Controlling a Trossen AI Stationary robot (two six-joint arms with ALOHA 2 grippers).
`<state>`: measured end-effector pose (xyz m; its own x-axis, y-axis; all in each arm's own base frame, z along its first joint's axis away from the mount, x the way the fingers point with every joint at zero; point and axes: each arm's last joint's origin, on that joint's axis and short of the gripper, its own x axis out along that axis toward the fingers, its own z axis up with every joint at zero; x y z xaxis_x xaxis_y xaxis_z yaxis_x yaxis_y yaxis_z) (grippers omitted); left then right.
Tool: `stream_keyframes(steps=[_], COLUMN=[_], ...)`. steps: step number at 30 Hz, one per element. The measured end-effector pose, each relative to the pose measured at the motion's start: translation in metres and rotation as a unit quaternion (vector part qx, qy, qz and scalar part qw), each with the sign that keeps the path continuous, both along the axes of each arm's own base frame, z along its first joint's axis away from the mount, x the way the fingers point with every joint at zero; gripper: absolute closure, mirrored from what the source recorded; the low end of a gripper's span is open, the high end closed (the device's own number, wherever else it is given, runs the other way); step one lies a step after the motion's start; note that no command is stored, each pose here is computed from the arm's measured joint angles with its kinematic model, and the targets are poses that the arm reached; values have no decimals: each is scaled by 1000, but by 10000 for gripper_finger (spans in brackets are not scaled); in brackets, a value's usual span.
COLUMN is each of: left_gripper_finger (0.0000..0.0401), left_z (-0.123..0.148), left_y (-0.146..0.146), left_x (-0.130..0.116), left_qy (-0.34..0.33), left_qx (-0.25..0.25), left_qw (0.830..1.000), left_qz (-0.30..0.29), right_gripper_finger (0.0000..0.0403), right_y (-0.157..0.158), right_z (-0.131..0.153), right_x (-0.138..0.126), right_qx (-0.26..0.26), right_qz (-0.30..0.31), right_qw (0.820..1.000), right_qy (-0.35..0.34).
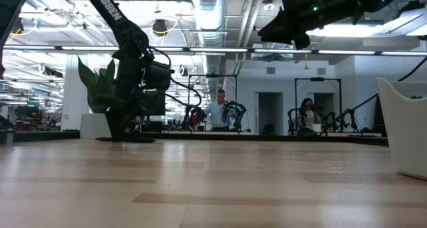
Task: Sort pens & pencils
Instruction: Put the black pen into the bottom left gray bin
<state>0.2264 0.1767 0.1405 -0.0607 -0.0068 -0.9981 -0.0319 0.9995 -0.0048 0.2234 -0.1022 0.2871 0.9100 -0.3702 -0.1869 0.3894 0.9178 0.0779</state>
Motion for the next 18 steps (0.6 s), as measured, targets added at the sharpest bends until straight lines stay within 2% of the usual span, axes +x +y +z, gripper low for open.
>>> stream_keyframes(steps=[10,18], left_gripper_finger=[365,365], left_z=[21,57], left_y=[9,15], left_x=[12,20], left_qy=[-19,-12], left_qx=[12,4], left_qw=[1000,1000], left_qz=[-8,-16], right_gripper_finger=[255,254], right_y=[0,0], right_z=[-1,-1], right_x=[0,0], right_qx=[1,1], right_qz=[0,0], right_qw=[1000,1000], right_qy=[3,3])
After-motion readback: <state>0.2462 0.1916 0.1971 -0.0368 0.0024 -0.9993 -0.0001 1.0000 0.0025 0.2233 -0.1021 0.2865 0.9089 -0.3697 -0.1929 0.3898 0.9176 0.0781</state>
